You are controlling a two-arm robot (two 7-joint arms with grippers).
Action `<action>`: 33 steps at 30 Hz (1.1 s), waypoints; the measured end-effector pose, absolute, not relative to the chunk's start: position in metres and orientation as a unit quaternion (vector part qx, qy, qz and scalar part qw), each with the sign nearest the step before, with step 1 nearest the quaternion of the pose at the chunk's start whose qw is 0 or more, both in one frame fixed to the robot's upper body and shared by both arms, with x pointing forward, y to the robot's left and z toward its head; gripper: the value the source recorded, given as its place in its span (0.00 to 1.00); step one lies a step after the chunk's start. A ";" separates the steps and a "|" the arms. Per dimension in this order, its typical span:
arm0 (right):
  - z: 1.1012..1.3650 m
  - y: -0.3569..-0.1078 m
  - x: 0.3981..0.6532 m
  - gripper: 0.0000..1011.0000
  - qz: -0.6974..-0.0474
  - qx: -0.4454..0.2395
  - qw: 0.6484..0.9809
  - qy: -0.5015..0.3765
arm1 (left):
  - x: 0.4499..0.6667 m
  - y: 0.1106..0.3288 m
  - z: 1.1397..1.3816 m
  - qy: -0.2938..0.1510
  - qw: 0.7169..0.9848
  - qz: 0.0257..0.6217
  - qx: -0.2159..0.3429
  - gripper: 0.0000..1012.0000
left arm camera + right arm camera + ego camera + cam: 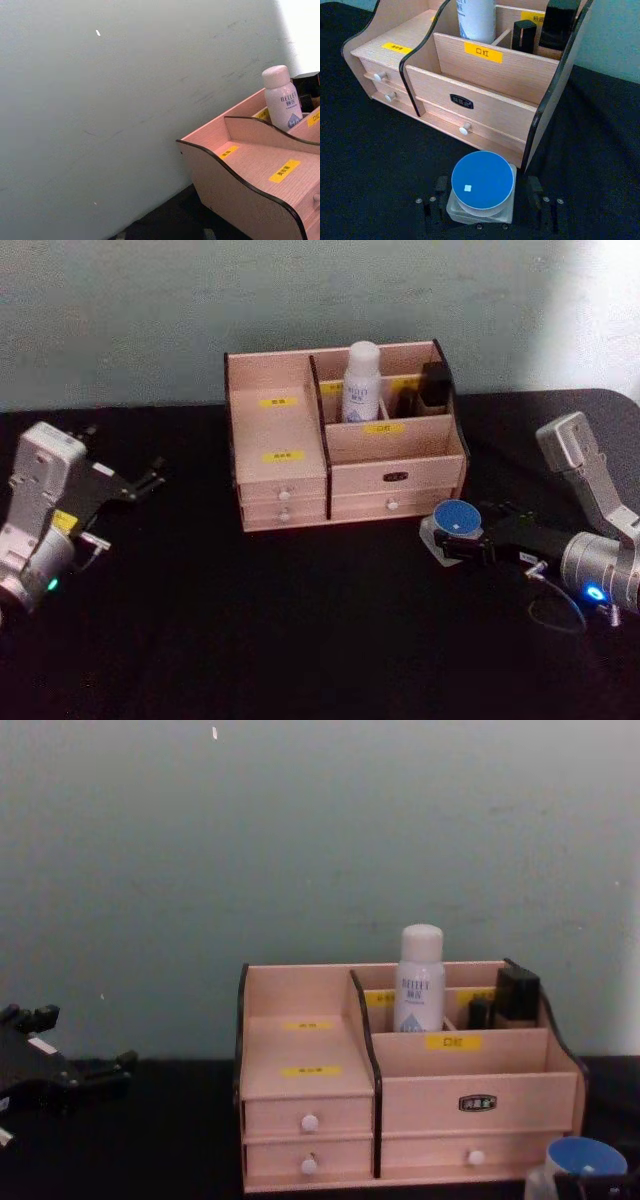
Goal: Pick up the facial cleanser and watermelon frost from the table and place them into the tiered storage box.
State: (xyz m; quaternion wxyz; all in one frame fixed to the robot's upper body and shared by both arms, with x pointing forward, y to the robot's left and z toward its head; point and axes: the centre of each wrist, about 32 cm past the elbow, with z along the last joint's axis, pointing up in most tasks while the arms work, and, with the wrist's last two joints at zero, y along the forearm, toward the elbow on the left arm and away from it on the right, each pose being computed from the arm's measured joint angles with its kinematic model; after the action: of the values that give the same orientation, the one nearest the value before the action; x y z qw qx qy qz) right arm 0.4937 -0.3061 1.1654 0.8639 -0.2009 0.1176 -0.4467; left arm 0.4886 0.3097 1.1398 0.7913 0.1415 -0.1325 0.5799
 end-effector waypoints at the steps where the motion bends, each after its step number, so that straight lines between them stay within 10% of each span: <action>1: 1.165 -0.306 0.494 0.99 -0.447 -0.201 0.864 0.118 | 0.489 0.310 1.140 -0.132 0.791 0.580 0.141 0.99; 19: 1.166 -0.306 0.494 0.99 -0.446 -0.200 0.864 0.117 | 0.489 0.310 1.140 -0.132 0.791 0.580 0.141 0.99; 33: 1.166 -0.306 0.493 0.72 -0.446 -0.200 0.864 0.117 | 0.489 0.310 1.140 -0.132 0.791 0.580 0.141 0.99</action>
State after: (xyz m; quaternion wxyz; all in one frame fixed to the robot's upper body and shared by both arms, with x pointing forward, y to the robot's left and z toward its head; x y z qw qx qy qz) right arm 0.4934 -0.3060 1.1658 0.8643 -0.2002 0.1172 -0.4462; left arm 0.4886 0.3097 1.1398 0.7913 0.1415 -0.1325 0.5799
